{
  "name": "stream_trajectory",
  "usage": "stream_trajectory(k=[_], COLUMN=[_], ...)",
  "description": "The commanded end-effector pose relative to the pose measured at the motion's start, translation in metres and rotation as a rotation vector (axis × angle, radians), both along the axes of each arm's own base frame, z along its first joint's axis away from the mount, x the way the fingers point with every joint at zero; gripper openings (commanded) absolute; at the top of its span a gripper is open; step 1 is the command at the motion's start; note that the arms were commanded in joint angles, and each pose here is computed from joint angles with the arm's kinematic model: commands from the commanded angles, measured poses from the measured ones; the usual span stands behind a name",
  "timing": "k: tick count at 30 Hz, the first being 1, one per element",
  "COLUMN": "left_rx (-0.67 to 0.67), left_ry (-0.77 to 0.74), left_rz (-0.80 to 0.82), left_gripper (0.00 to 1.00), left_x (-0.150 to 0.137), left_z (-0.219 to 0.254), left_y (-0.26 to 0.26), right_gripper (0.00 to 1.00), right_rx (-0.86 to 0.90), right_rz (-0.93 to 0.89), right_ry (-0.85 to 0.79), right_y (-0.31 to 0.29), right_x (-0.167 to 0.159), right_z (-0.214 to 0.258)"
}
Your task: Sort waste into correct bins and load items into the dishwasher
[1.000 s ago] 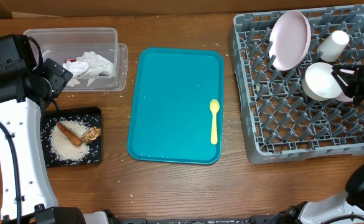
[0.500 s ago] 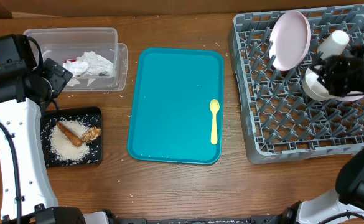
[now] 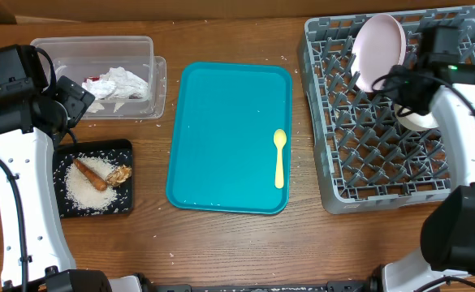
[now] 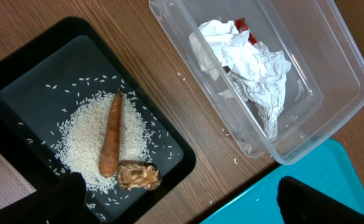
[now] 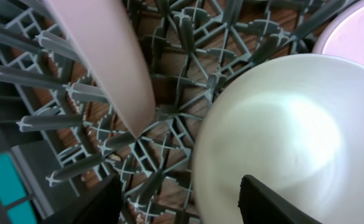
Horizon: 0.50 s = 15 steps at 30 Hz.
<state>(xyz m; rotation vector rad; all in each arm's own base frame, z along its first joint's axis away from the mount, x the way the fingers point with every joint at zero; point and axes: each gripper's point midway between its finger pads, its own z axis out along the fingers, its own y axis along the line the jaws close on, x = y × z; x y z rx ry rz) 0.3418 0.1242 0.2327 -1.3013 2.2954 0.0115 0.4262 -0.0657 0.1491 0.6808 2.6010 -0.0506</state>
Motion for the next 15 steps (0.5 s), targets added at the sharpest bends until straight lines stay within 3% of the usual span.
stream_trajectory(k=[1, 3, 7, 12, 15], left_rx=[0.006, 0.006, 0.006, 0.006, 0.006], left_ry=[0.002, 0.002, 0.002, 0.002, 0.002], left_rz=[0.022, 0.022, 0.022, 0.022, 0.022], left_gripper=[1.0, 1.0, 1.0, 1.0, 1.0], left_x=[0.0, 0.0, 0.0, 0.0, 0.0], left_z=[-0.001, -0.001, -0.001, -0.001, -0.001], left_y=[0.003, 0.003, 0.003, 0.003, 0.003], right_gripper=[0.63, 0.61, 0.42, 0.37, 0.17], right_rx=[-0.135, -0.134, -0.155, -0.154, -0.153], right_rz=[-0.129, -0.128, -0.14, -0.134, -0.134], right_ry=[0.032, 0.047, 0.047, 0.068, 0.075], right_y=[-0.027, -0.027, -0.031, -0.03, -0.03], right_x=[-0.006, -0.007, -0.007, -0.011, -0.013], right_z=[-0.01, -0.018, -0.018, -0.02, -0.021])
